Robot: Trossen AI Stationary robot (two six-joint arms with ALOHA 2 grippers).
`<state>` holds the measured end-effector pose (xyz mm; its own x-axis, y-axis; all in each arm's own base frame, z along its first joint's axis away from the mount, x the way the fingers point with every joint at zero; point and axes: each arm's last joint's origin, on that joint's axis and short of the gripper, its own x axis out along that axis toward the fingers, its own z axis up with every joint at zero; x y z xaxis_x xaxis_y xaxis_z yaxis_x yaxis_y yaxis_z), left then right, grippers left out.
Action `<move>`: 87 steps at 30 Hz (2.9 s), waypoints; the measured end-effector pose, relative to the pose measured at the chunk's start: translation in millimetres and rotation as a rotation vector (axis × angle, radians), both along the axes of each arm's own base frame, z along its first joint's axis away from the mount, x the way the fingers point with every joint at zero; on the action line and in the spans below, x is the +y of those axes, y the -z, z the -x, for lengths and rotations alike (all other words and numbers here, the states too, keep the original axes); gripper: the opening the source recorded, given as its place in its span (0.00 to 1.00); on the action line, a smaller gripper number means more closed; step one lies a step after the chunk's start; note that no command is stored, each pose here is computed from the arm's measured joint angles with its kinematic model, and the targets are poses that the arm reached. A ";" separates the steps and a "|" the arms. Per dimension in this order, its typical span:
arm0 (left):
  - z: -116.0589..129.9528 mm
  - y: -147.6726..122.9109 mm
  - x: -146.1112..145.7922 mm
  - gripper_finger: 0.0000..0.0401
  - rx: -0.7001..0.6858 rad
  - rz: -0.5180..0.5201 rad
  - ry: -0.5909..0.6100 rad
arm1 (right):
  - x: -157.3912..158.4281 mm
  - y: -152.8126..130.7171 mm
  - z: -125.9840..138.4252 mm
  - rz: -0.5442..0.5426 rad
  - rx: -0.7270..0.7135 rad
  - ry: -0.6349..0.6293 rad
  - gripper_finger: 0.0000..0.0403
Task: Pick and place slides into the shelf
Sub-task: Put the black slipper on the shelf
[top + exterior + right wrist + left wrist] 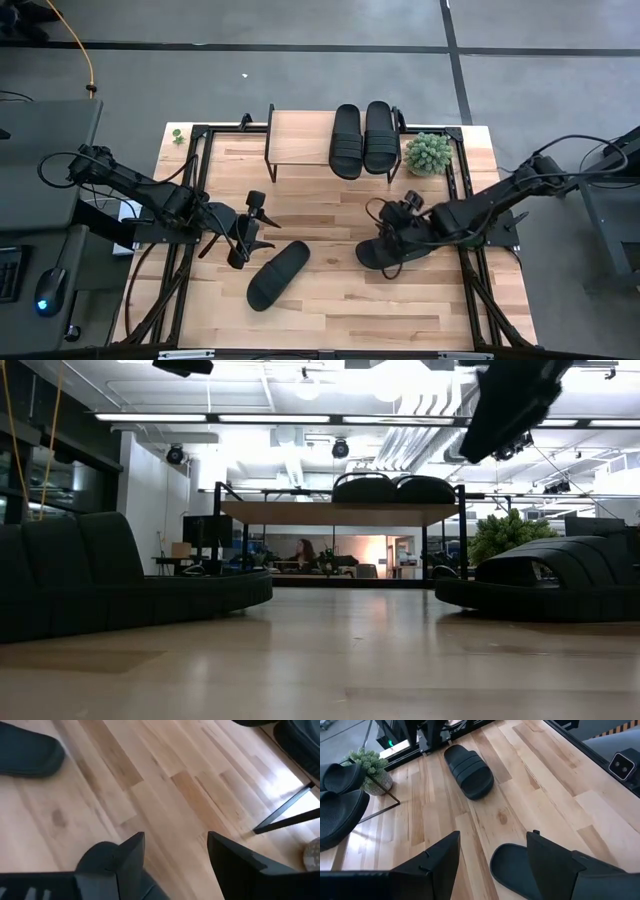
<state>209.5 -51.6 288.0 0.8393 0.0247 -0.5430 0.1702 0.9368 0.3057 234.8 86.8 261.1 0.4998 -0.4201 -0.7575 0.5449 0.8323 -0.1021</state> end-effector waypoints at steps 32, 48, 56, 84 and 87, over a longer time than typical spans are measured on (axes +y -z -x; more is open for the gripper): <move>-0.2 -0.4 0.0 0.53 -0.004 -0.022 0.014 | 23.6 106.0 109.0 -0.445 -0.506 0.132 0.51; -0.6 -0.9 -0.1 0.53 -0.010 -0.020 0.014 | 19.7 121.4 107.9 -0.558 -0.591 0.135 0.51; -0.6 -0.9 -0.1 0.53 -0.010 -0.020 0.014 | 18.9 129.7 92.1 -0.566 -0.525 0.103 0.51; -0.7 -1.3 2.8 0.53 -0.022 -0.099 -0.059 | 13.8 137.1 78.6 -0.571 -0.449 0.064 0.04; -0.6 -1.4 3.0 0.53 -0.022 -0.112 -0.058 | 11.4 134.6 73.9 -0.568 -0.433 0.047 0.01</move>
